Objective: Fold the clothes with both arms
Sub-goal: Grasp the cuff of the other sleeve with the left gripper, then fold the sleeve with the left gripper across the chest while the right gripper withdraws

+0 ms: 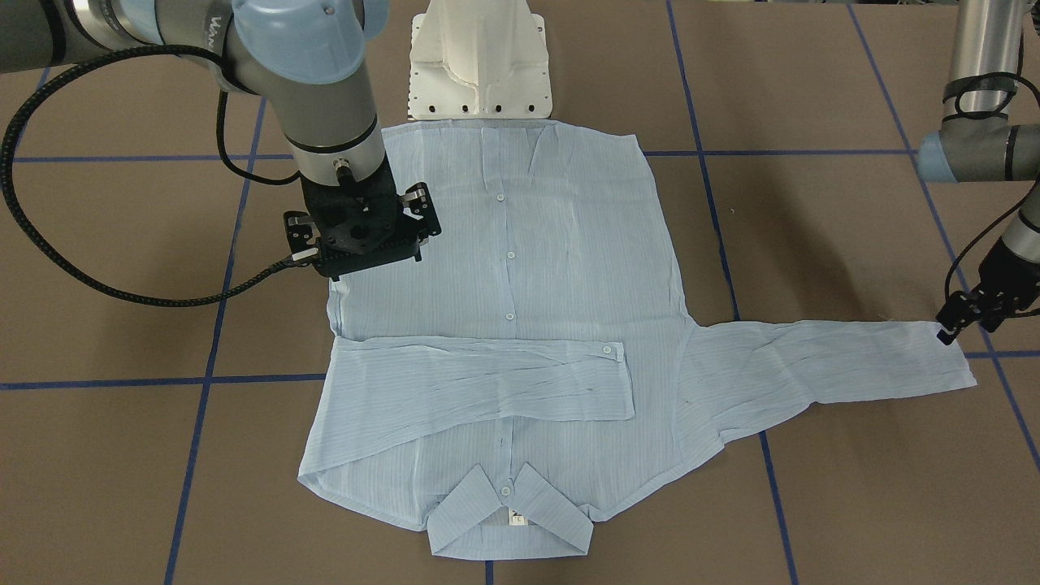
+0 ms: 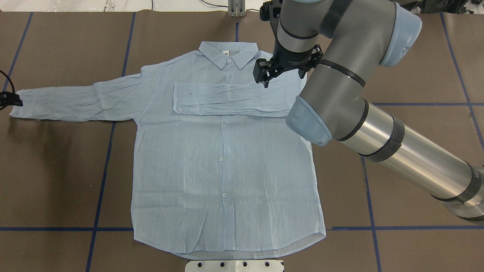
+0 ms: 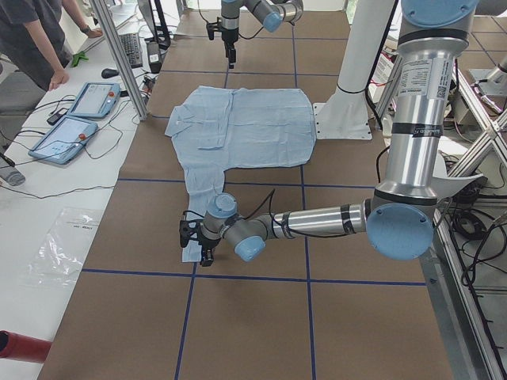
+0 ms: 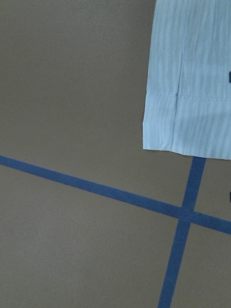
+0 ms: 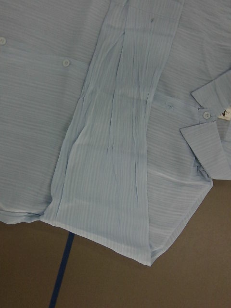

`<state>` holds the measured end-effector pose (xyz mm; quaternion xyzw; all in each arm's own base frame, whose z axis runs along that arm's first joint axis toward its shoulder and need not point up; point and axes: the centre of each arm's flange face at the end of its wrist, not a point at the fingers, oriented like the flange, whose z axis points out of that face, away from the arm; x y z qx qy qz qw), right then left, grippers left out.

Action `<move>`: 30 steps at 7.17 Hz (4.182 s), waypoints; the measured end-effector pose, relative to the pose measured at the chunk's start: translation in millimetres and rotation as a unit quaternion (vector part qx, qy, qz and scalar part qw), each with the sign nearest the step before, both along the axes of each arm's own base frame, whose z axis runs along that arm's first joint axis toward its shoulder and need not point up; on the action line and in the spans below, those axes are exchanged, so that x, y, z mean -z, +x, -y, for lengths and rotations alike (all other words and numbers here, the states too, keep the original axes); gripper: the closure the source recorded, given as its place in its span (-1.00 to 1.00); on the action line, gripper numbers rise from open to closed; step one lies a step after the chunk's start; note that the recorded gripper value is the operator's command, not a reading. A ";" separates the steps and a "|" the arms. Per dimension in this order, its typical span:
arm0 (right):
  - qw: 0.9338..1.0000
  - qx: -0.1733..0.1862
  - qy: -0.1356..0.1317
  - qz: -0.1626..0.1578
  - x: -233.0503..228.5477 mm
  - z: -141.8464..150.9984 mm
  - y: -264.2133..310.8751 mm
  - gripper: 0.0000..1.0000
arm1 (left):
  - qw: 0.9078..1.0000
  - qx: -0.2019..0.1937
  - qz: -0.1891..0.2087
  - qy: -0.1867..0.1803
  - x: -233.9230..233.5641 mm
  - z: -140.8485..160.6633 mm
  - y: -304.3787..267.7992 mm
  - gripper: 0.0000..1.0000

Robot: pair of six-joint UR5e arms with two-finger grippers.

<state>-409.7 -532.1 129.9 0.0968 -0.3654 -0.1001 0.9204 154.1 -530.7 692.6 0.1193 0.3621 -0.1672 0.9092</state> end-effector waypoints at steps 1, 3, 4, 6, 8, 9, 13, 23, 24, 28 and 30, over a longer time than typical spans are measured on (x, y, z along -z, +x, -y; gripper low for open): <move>1.000 0.000 0.001 0.001 0.1 -1.5 1.5 -0.99 | 1.000 -0.001 0.001 -0.003 -2.8 -0.7 0.8 -0.50; 1.000 -0.001 0.002 0.003 0.8 -2.9 3.0 -0.99 | 1.000 -0.001 0.002 -0.005 -5.5 -1.4 1.0 -0.50; 1.000 -0.002 0.002 0.004 1.4 -3.4 3.6 -1.00 | 1.000 -0.002 0.002 -0.006 -6.1 -1.8 1.8 -0.50; 1.000 -0.002 0.002 0.004 1.7 -3.9 4.1 -1.00 | 1.000 -0.010 0.004 -0.008 -8.7 -4.6 9.0 -0.49; 1.000 -0.002 0.003 0.005 2.3 -4.5 4.6 -1.00 | 1.000 -0.013 0.004 -0.009 -10.0 -6.1 12.9 -0.40; 1.000 -0.003 0.004 0.006 2.8 -5.6 5.8 -0.99 | 1.000 -0.014 0.004 -0.010 -10.0 -6.2 13.4 -0.30; 1.000 -0.003 0.007 0.010 -1.2 -13.0 13.3 -1.00 | 1.000 -0.016 0.001 -0.009 -8.0 -6.4 14.3 -0.20; 1.000 -0.003 0.008 0.010 -2.8 -14.6 15.1 -0.99 | 1.000 -0.018 0.000 -0.011 -9.6 -8.9 12.8 0.46; 1.000 -0.003 0.008 0.010 -3.3 -14.7 15.2 -0.99 | 1.000 -0.016 0.000 -0.011 -9.4 -8.9 12.7 0.73; 1.000 -0.003 0.006 0.008 -7.0 -15.0 15.5 -1.00 | 1.000 -0.013 -0.009 0.003 12.8 -5.3 13.4 1.00; 1.000 -0.003 0.004 0.006 -12.5 -15.5 15.9 -0.99 | 0.999 -0.012 -0.021 0.025 47.9 -1.7 13.1 1.00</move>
